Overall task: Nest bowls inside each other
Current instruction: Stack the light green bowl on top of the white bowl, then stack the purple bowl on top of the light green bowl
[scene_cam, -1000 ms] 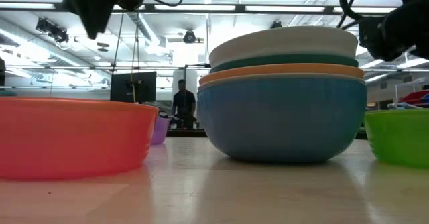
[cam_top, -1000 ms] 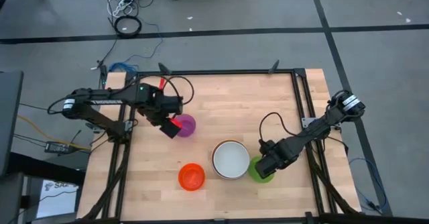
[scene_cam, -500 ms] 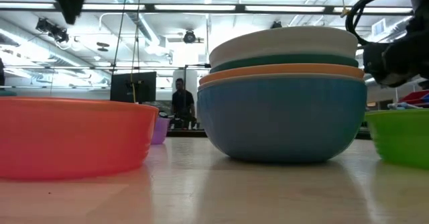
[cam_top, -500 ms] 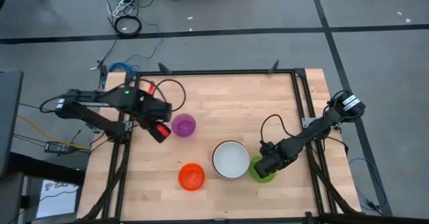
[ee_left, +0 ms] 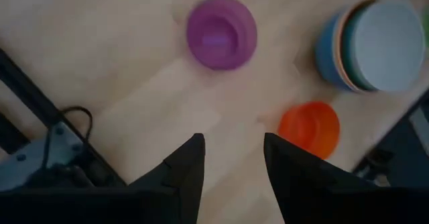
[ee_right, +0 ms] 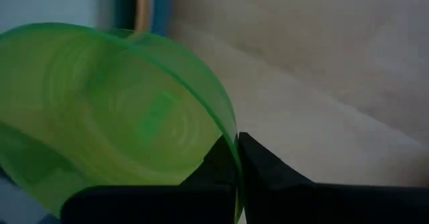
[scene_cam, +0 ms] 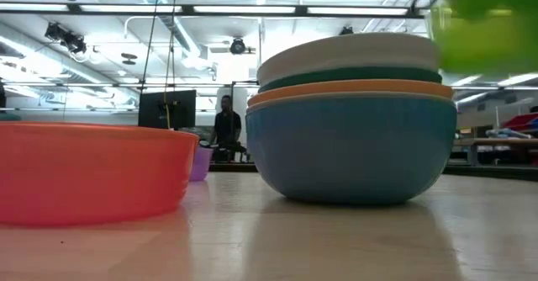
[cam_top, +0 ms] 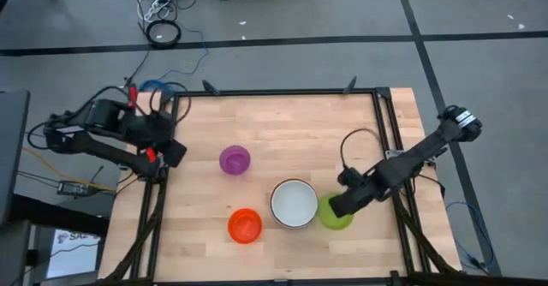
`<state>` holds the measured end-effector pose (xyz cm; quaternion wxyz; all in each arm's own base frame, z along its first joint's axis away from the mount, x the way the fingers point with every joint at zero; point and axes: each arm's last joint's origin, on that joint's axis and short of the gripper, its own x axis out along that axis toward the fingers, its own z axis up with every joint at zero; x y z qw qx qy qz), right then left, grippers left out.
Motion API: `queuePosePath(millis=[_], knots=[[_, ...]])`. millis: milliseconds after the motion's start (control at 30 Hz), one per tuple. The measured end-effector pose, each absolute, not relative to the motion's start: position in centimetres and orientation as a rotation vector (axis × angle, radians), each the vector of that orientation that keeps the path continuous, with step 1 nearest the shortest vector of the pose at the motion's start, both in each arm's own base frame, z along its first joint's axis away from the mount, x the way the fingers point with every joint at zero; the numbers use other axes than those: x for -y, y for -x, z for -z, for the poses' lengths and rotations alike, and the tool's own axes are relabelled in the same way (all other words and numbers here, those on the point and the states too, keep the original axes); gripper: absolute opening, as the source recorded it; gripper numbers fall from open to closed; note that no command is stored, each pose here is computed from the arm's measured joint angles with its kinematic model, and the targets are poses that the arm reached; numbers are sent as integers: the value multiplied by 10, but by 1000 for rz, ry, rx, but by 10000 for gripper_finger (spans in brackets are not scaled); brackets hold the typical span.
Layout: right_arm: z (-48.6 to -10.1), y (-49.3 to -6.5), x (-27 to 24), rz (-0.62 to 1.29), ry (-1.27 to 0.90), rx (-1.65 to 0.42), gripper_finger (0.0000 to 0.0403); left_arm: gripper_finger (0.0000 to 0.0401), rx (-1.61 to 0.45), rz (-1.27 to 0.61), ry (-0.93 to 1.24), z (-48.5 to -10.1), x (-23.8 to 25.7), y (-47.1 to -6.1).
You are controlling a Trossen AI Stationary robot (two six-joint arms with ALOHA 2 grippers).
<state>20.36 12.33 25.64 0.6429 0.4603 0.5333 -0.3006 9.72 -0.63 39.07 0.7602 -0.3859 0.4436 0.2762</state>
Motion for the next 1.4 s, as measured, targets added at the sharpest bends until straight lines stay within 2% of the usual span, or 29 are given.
queuePosePath(millis=[200, 367, 600, 800, 900, 1000, 1200, 1400], knots=[[-301, -200, -112, 704, -988, -1214, 0, 163, -955, -664, 802, -368, 5, -97], [-319, -225, -107, 629, -960, -1093, 0, 163, -916, -563, 857, -336, 9, -123], [-312, -276, -94, 576, -790, -1107, 0, 163, -826, -425, 972, -299, 16, -162], [-300, -303, -82, 524, -700, -1182, 0, 163, -879, -422, 987, -288, 18, -173], [-296, -312, -80, 440, -695, -1228, 2, 163, -862, -401, 997, -289, 18, -175], [-291, -319, -80, 370, -710, -1260, 20, 163, -805, -366, 1023, -293, 19, -180], [-289, -321, -80, 358, -725, -1272, 78, 163, -705, -307, 1047, -301, 20, -188], [-289, -321, -80, 362, -728, -1275, 117, 163, -703, -326, 1040, -301, 19, -187]])
